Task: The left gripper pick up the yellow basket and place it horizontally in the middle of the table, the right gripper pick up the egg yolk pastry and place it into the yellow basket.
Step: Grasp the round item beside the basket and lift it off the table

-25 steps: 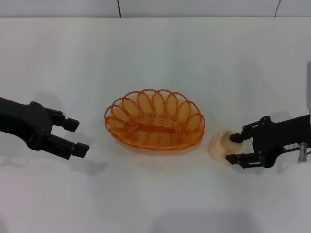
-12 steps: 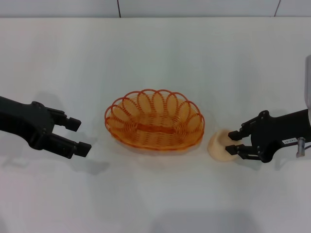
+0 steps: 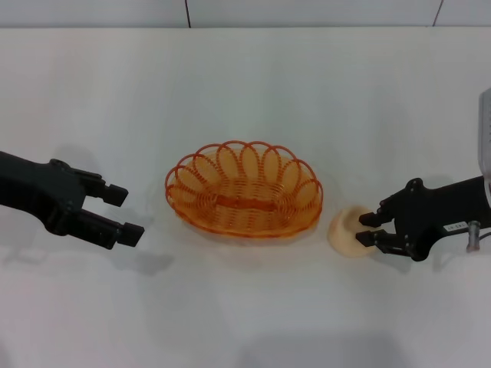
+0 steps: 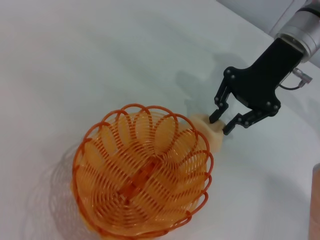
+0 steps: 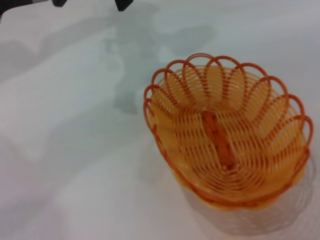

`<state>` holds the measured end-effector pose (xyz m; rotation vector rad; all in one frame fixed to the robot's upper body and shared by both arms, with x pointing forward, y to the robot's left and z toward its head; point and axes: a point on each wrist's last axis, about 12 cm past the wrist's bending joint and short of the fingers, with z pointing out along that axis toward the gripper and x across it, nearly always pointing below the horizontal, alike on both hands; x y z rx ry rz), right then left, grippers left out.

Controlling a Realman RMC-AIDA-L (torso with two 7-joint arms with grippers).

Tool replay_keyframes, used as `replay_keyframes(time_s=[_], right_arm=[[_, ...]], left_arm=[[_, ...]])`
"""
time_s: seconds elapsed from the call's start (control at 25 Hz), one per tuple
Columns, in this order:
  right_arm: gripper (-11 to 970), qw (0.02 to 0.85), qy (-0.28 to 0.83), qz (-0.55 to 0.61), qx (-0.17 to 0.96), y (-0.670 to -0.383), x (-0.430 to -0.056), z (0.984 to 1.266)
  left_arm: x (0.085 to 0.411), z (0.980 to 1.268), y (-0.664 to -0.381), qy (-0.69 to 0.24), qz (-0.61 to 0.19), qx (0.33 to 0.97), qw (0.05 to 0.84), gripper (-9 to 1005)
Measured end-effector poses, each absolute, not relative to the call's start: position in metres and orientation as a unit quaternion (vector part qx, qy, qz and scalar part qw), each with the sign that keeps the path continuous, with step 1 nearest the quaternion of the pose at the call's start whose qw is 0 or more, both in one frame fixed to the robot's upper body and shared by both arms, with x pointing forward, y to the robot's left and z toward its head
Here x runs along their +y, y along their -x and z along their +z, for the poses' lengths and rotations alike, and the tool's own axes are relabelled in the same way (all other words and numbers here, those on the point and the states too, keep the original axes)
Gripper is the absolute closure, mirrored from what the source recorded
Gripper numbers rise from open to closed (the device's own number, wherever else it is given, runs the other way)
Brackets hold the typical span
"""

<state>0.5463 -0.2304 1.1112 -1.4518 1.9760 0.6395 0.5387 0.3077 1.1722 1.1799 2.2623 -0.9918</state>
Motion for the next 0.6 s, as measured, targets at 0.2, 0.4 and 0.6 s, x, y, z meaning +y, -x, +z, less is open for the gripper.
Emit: replay_keyframes(time_s=[0.2,0.4,0.6], right_arm=[[731,0.291,0.553,0.239,0.743,-0.5457,-0.2285,1.1101],[754,0.285,0.557,0.234,0.744,-0.5458,-0.2262,1.1103],[786,0.288,0.557,0.232,0.743,-0.5465,-0.2251,1.1122]], left_arm=[[0.3073,1.1730,-0.5392,-0.423,-0.355,0.809,0.202,116],[0.3067,1.1741,-0.5395,-0.424,-0.357,0.806,0.206,116],[0.3069,1.1739,-0.5393,-0.423,-0.357,0.807,0.206,116]])
